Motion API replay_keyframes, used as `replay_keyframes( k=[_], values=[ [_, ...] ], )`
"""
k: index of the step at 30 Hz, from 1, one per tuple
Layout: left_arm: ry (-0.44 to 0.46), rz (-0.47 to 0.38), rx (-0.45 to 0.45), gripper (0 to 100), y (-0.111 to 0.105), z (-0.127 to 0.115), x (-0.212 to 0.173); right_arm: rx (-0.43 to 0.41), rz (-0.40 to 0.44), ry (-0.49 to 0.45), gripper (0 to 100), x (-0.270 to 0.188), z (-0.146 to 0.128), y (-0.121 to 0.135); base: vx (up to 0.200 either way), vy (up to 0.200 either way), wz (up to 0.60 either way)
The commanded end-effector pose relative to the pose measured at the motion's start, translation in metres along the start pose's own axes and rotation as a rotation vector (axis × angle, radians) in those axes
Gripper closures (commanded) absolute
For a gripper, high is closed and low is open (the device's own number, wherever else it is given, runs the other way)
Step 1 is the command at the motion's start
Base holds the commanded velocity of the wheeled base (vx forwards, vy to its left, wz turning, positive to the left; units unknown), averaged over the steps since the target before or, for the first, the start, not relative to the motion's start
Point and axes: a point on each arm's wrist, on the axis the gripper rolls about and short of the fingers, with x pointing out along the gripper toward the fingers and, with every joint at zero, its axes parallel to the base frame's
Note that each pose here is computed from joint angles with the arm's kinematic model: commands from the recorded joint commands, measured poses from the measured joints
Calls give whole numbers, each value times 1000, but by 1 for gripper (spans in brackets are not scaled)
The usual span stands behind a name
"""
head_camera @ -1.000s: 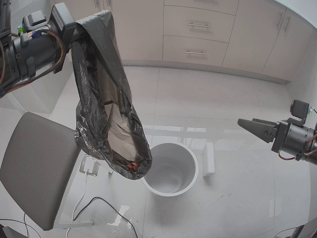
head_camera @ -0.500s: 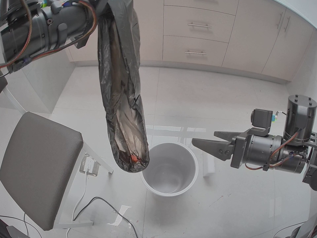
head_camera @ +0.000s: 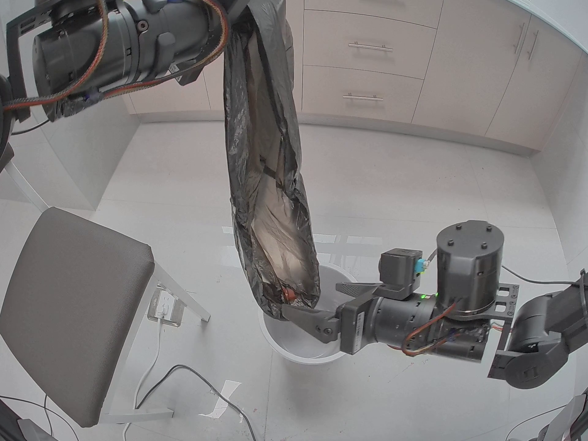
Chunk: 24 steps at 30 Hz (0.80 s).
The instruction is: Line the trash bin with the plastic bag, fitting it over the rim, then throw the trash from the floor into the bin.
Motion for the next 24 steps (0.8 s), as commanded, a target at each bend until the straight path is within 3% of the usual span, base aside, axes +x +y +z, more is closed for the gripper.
replay_keyframes(
  k=[1, 6, 11, 22, 24],
  values=[
    [8, -2, -1, 100, -1, -2, 0, -14, 5, 36, 0, 27, -17, 9, 0, 0, 0],
    [19, -20, -4, 100, -7, -4, -7, -13, 2, 19, 0, 39, -17, 9, 0, 0, 0],
    [22, -26, -3, 100, -9, -4, -9, -17, -76, 8, 0, 54, -22, 5, 0, 0, 0],
    [27, -22, -3, 100, -8, -6, -7, -10, -108, -13, 0, 60, -18, -1, 0, 0, 0],
    [30, -19, -2, 100, -7, -7, -8, -12, -175, -33, 0, 63, -19, -2, 0, 0, 0]
  ],
)
